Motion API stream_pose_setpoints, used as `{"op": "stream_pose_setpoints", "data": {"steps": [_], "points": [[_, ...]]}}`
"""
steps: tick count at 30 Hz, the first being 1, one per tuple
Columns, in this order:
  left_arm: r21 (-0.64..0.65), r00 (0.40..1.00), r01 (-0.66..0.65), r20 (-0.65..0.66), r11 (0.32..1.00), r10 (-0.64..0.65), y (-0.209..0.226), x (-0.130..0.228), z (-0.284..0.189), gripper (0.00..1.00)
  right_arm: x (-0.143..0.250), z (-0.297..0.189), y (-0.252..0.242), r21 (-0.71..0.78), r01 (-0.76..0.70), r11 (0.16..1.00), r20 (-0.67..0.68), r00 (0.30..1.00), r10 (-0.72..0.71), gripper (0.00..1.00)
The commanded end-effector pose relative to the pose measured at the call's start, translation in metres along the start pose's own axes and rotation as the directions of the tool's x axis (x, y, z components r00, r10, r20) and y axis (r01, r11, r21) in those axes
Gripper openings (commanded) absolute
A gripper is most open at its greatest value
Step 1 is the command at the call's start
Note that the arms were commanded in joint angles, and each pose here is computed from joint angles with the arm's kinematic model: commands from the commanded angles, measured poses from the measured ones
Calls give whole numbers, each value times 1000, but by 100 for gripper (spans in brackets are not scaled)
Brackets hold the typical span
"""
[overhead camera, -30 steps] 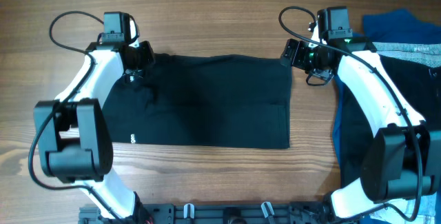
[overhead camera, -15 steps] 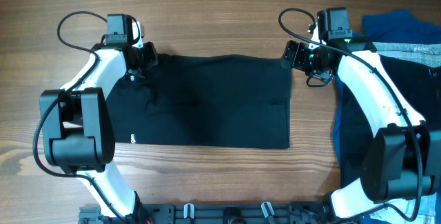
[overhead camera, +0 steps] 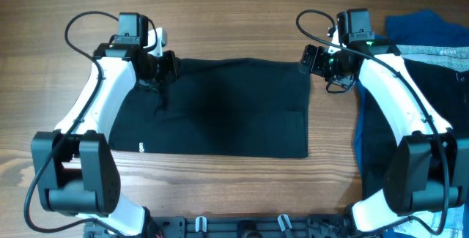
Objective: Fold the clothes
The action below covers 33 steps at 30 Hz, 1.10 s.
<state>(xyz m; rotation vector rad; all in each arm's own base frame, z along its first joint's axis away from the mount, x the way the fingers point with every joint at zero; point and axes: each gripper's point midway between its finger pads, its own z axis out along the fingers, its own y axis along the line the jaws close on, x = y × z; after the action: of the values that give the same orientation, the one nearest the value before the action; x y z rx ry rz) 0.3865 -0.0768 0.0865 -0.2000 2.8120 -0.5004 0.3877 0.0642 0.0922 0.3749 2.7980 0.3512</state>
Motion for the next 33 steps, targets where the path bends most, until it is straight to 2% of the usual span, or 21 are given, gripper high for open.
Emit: {"op": "stream_pose_setpoints", "data": {"steps": [1, 3, 5, 6, 7, 8, 10, 12, 15, 18, 22, 24, 26, 28, 33], "points": [[-225, 999, 3, 50, 974, 8, 38, -9, -2, 13, -2, 3, -6, 25, 14, 1000, 0, 1000, -14, 98], [-406, 995, 31, 97, 913, 9, 74, -17, -13, 28, -2, 3, -6, 25, 14, 1000, 0, 1000, -14, 98], [-442, 994, 74, 102, 894, -32, 93, -16, -18, 40, -2, 3, -6, 25, 13, 1000, 0, 1000, -13, 98], [-438, 991, 116, 105, 892, -78, 99, -13, -19, 42, -1, 3, -6, 25, 13, 1000, -1, 1000, -13, 98], [-412, 985, 168, 101, 896, -139, 103, -8, -19, 40, -1, 3, -6, 25, 13, 1000, -1, 1000, -13, 98], [-334, 978, 209, 76, 919, -195, 102, -4, -18, 38, -1, 3, -6, 25, 14, 1000, -1, 1000, -14, 98], [-240, 965, 261, 47, 935, -257, 102, -1, -18, 35, -2, 3, -6, 25, 14, 1000, 0, 1000, -14, 98], [-244, 941, 335, 44, 910, -335, 116, 3, -19, 34, -1, 3, -6, 25, 14, 1000, -1, 1000, -14, 98], [-205, 924, 370, -22, 906, -382, 121, 15, 2, 32, -1, 3, -6, 25, 13, 1000, -1, 1000, -13, 99], [-134, 923, 375, -43, 917, -383, 115, 14, 20, 31, -1, 3, -6, 25, 14, 1000, -1, 1000, -14, 99], [-63, 935, 354, 19, 933, -353, 110, -9, 28, 30, -2, 3, -6, 25, 14, 1000, 0, 1000, -14, 99], [-14, 943, 330, 51, 944, -329, 104, -21, 28, 21, -1, 3, -6, 25, 14, 1000, -1, 1000, -14, 99], [-3, 944, 327, 45, 945, -327, 101, -20, 25, 4, -1, 3, -6, 25, 14, 1000, -1, 1000, -14, 99], [-7, 945, 322, 67, 947, -321, 98, -22, 12, 4, -2, 3, -6, 26, 14, 1000, 0, 1000, -14, 99], [-110, 934, 301, 234, 947, -269, 106, -40, -36, 7, -6, 3, -5, 22, 16, 1000, 19, 1000, -16, 99]]}}
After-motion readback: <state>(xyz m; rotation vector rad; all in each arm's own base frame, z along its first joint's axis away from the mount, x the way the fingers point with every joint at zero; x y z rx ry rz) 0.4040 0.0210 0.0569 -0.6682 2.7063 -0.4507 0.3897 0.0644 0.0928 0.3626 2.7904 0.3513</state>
